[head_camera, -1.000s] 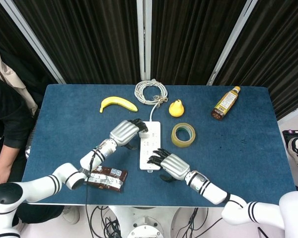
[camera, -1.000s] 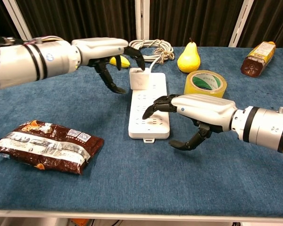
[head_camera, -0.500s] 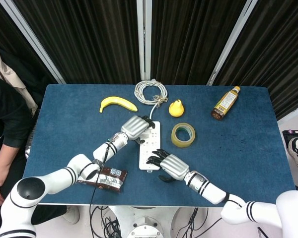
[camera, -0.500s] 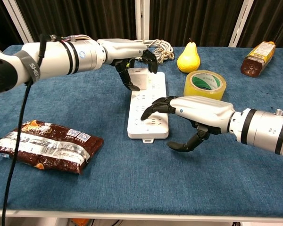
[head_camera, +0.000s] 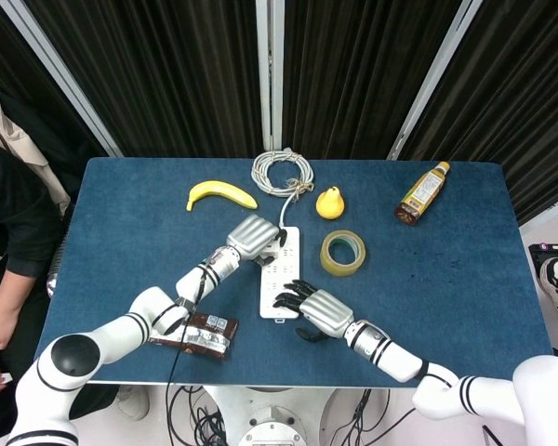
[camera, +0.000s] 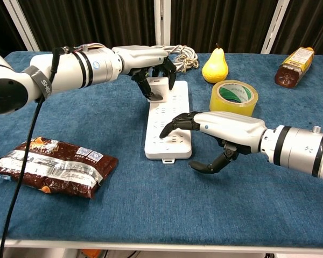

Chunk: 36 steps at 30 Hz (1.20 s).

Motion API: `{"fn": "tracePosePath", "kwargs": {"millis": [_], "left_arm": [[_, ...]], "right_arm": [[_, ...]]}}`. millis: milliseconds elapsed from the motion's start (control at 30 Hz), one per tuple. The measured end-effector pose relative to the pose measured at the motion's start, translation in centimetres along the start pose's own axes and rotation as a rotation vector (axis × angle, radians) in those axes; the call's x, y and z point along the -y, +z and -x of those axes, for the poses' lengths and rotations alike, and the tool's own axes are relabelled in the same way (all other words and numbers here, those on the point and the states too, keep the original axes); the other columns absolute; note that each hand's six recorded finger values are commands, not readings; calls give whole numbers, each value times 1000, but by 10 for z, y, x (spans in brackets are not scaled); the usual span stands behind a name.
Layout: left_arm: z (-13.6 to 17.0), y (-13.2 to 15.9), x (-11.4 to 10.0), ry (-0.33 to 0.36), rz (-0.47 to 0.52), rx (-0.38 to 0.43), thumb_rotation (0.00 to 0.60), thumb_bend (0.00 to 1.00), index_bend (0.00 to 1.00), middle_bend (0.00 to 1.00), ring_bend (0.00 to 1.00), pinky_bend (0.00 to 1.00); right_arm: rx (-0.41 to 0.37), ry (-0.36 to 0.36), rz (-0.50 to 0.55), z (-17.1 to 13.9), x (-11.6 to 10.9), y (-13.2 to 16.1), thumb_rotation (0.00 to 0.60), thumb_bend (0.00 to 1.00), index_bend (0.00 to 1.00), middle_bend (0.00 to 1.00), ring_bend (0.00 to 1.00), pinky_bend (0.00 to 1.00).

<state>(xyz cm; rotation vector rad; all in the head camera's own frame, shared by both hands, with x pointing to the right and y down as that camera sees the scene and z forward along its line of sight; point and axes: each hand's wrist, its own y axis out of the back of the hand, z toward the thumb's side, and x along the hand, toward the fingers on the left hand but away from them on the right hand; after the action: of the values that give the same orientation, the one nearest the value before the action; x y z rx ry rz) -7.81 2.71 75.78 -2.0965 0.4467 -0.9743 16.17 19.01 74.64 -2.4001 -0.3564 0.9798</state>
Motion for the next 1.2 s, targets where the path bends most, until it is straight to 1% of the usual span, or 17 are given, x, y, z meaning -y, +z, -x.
{"fn": "tracePosePath", "kwargs": {"millis": [133, 233, 367, 567, 767, 933, 1033, 1133, 1200], "left_arm": [[1, -4, 0, 17, 69, 4, 600, 416, 653, 668, 551, 804], [2, -6, 0, 28, 97, 11, 600, 416, 660, 676, 552, 804], [2, -8, 1, 40, 109, 20, 600, 417, 673, 690, 562, 808], [5, -11, 4, 62, 119, 29, 600, 445, 735, 748, 611, 843], [7, -12, 2, 108, 153, 45, 600, 454, 749, 762, 616, 846], [9, -13, -3, 141, 150, 55, 600, 453, 749, 759, 614, 844], [12, -12, -10, 181, 153, 73, 600, 452, 726, 737, 604, 814], [19, -15, -19, 234, 140, 86, 600, 453, 699, 713, 585, 736], [25, -20, -22, 258, 117, 80, 600, 453, 678, 689, 563, 685]], "right_arm": [[-4, -5, 31, 0, 0, 1, 600, 364, 199, 202, 0, 24], [-5, -5, 54, -1, -1, 1, 600, 363, 189, 202, 0, 24], [-2, 0, 71, -2, -1, 0, 600, 363, 185, 203, 0, 25], [4, 11, 92, -2, 1, -2, 600, 363, 179, 202, 0, 25], [6, 16, 101, -1, 1, -2, 600, 363, 169, 203, 0, 26], [3, 10, 116, -2, -2, -2, 600, 363, 164, 202, 0, 26], [-3, -2, 122, -3, -4, -1, 600, 363, 160, 199, 0, 26], [-14, -28, 123, -5, -8, 0, 600, 362, 141, 191, 0, 26], [-23, -49, 125, -6, -11, 1, 600, 362, 126, 193, 1, 27]]}}
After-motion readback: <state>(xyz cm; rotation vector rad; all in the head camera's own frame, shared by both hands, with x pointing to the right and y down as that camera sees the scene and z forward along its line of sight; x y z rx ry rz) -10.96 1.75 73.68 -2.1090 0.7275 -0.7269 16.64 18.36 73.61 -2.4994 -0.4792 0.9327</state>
